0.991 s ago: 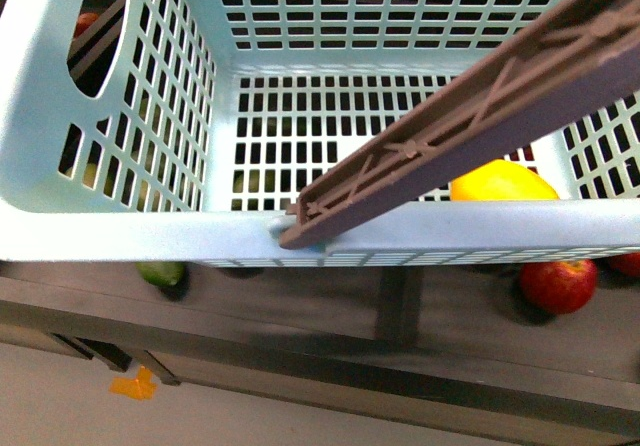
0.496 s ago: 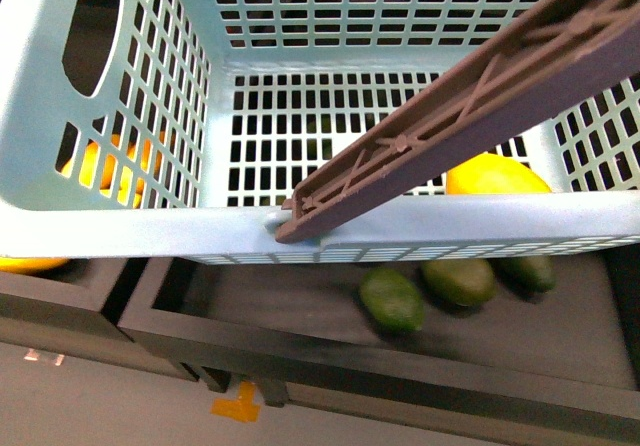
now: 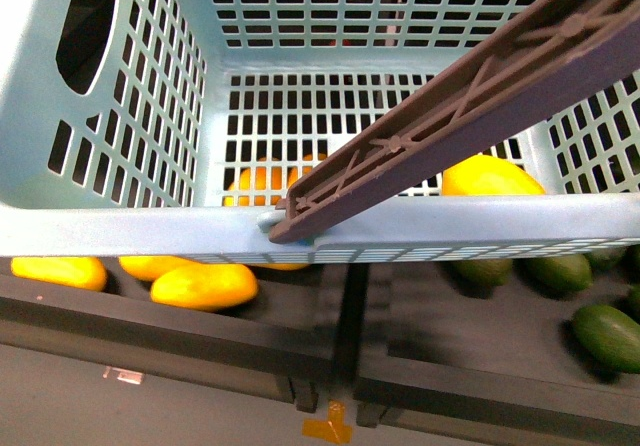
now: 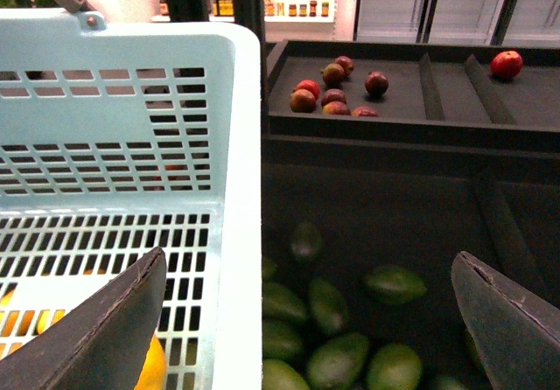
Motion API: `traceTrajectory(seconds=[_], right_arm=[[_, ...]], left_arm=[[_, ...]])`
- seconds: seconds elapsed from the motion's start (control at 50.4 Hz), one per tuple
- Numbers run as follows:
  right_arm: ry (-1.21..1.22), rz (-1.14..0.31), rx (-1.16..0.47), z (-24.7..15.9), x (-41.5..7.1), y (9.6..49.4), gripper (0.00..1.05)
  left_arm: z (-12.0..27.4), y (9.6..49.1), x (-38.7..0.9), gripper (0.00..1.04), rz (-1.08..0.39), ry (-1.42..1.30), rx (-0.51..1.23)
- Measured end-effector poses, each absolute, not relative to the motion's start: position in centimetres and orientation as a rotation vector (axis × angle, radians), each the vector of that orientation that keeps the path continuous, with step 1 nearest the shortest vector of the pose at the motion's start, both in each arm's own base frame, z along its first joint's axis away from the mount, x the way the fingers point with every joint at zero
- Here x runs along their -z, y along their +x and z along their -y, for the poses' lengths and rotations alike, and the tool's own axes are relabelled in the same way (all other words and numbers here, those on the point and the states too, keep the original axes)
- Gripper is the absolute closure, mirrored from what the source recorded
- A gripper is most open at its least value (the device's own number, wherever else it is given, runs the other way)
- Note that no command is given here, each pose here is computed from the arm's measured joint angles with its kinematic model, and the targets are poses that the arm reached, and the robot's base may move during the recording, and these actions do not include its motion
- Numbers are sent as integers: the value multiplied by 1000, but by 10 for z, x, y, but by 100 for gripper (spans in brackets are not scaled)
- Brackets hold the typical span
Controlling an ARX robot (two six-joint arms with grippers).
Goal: Pick lemon and mango into basket
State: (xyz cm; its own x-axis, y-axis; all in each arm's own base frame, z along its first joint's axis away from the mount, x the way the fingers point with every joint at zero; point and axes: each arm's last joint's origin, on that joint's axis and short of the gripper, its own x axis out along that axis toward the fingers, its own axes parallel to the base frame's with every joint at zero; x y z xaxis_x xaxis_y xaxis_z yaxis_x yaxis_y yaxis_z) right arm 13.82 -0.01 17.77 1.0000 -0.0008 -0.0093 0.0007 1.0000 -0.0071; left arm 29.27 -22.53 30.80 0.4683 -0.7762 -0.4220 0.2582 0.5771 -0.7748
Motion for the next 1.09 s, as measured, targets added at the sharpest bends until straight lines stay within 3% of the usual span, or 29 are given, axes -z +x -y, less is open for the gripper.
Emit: traceTrajectory(seconds=[1.09], right_arm=[[-7, -7, 0, 0, -178, 138, 9]], left_arm=[[225, 293, -308, 100, -858, -698, 701]])
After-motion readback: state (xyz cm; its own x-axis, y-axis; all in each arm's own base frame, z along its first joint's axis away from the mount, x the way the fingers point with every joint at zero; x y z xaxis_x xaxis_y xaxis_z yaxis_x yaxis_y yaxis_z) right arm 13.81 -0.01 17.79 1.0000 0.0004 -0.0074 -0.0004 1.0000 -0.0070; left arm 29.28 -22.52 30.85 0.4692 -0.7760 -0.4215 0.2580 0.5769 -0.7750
